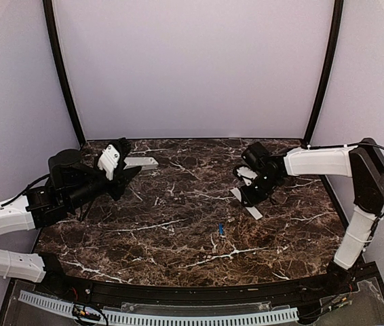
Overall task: Load the batteries into the remote control
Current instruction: Place the battery cover at the center of the board.
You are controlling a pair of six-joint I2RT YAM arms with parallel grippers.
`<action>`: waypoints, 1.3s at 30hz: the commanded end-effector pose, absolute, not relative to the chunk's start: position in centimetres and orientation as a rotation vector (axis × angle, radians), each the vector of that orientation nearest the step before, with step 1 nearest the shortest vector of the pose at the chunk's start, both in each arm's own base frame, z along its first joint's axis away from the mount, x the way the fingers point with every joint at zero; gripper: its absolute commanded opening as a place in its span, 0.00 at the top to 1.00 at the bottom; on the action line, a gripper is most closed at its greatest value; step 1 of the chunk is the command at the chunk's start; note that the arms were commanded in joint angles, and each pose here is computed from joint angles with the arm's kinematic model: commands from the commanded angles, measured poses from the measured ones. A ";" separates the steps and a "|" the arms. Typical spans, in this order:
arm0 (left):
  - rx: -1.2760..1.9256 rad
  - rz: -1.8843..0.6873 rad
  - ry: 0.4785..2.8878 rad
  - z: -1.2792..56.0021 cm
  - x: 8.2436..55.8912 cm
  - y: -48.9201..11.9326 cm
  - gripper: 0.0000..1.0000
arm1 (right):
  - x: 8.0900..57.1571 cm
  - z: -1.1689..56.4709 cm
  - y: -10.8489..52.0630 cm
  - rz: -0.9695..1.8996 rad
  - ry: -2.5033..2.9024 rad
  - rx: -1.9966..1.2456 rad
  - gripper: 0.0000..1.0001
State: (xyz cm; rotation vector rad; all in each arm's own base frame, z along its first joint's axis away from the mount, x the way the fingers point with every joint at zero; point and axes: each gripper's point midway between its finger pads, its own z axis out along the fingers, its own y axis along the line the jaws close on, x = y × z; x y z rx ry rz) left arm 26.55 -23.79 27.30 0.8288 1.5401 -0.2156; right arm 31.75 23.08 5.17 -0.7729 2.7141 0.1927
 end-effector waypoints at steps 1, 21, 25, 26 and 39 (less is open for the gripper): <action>0.823 -0.246 1.542 27.3 26.4 -23.9 1.00 | 31.7 4.8 21.7 0.128 2.761 -0.559 0.86; 0.823 -0.266 1.533 27.7 26.1 -24.0 1.00 | 23.8 2.3 20.4 0.072 2.947 -0.406 0.84; 0.823 -0.268 1.532 27.8 26.1 -23.9 1.00 | 23.1 1.5 20.6 0.086 2.968 -0.401 0.80; 0.822 -0.267 1.532 27.8 26.1 -23.9 1.00 | 23.0 1.2 20.5 0.082 2.976 -0.402 0.78; 0.851 -0.318 1.509 28.0 25.3 -24.5 1.00 | 23.1 2.6 21.1 0.107 2.964 -0.456 0.55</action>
